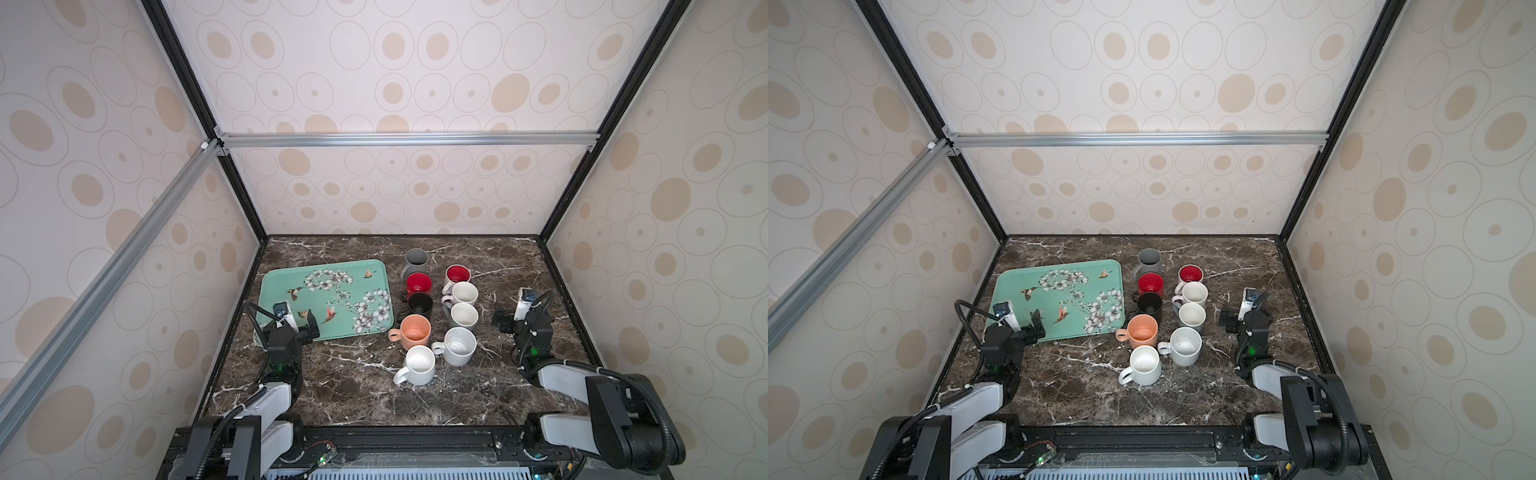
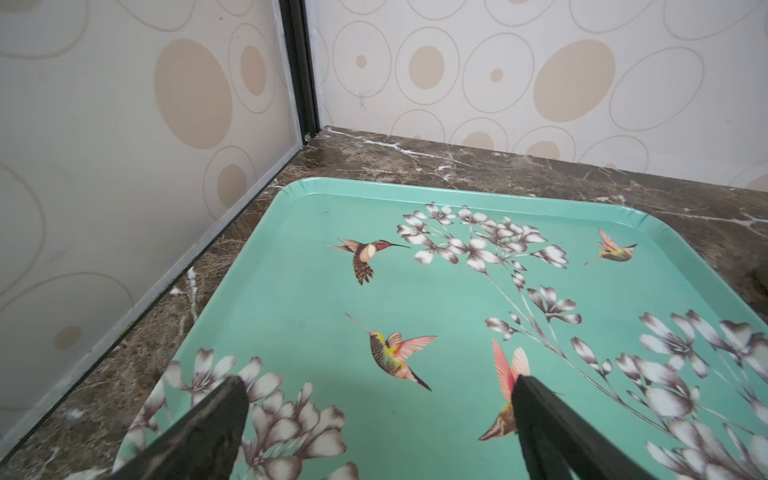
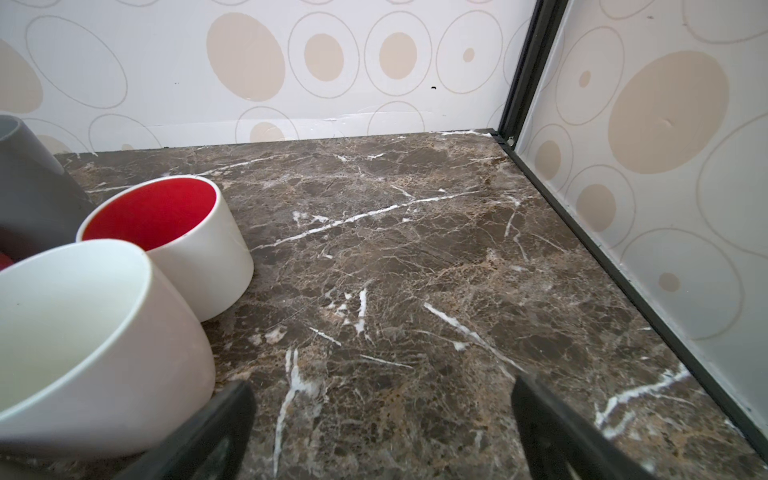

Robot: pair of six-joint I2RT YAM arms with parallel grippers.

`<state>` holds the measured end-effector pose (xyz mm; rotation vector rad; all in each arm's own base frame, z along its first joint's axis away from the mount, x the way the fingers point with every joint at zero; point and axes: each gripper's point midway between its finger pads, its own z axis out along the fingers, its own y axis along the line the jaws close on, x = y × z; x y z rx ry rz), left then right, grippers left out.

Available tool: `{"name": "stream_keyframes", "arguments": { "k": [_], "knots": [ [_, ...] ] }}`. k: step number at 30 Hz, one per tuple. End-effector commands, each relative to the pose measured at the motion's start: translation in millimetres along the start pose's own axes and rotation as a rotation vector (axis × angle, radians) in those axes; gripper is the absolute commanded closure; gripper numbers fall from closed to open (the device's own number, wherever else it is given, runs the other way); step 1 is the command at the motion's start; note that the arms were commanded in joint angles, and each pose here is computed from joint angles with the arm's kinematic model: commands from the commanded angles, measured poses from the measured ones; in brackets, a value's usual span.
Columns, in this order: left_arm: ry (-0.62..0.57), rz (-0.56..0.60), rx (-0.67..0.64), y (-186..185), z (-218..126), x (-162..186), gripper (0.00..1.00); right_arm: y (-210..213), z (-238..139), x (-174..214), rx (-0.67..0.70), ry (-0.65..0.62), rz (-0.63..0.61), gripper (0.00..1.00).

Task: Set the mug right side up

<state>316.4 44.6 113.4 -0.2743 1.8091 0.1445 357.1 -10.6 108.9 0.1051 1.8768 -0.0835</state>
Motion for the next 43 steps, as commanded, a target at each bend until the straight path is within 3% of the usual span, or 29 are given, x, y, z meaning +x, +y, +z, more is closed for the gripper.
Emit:
{"name": "stream_keyframes", "arguments": {
  "k": [1, 8, 12, 18, 43],
  "knots": [
    [-0.207, -0.03, 0.0, 3, -2, -42, 0.0, 5, 6, -8, -0.032, -0.067, -0.019, 0.0],
    [-0.296, 0.01, 0.069, -11, 7, -47, 0.0, 6, 15, 5, -0.035, -0.086, -0.019, 0.0],
    [-0.316, 0.023, 0.102, -17, 11, -40, 0.0, -3, 26, 10, 0.028, 0.017, -0.002, 0.0],
    [-0.184, 0.078, 0.145, -33, 42, -29, 0.0, -1, 40, 10, 0.037, 0.083, -0.02, 0.0],
    [-0.166, 0.141, 0.151, -46, 47, -27, 0.0, -1, 40, 9, 0.037, 0.077, -0.024, 0.0]
  ]
}}
